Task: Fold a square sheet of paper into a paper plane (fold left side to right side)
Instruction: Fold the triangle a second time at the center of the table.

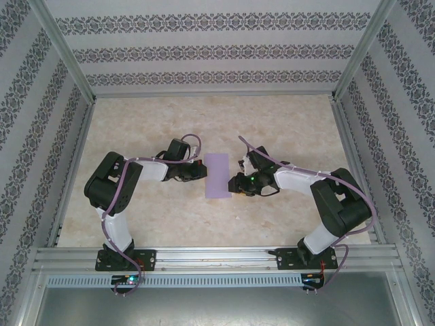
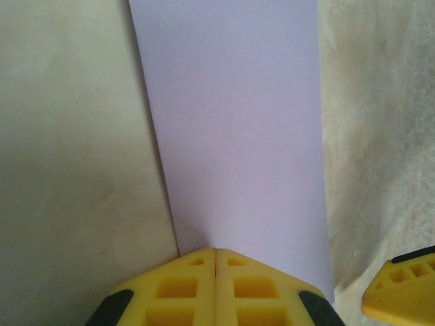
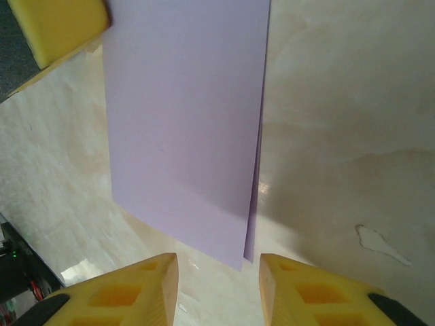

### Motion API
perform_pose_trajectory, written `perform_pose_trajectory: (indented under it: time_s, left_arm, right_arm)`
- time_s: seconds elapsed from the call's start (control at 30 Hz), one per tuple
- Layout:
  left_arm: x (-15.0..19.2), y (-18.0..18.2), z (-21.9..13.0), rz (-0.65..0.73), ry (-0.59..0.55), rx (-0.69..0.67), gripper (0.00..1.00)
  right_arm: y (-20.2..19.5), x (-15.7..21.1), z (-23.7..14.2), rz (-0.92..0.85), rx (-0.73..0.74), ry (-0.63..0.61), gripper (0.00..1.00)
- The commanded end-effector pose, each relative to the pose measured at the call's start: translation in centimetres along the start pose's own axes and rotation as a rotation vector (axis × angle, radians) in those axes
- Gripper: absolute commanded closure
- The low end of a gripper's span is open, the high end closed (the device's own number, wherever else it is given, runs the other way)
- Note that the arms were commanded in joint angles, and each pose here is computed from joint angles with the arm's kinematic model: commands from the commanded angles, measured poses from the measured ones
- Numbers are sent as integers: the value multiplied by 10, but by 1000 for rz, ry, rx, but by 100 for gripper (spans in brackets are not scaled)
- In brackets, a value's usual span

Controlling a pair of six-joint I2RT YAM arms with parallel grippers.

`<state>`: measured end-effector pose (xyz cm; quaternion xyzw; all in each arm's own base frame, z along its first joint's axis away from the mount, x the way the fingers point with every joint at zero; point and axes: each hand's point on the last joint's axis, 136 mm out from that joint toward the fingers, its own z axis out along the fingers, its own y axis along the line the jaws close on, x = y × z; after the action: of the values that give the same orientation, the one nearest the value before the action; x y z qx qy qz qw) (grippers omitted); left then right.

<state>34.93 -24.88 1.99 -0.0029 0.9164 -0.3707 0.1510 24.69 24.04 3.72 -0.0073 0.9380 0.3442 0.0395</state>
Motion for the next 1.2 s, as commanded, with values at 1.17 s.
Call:
perform_pose_trajectory:
  time_s: [1.17]
  left_arm:
    - [20,21,1,-11,38,-88,99]
  right_arm:
    - [17,-30,15,32,-145,-43,70]
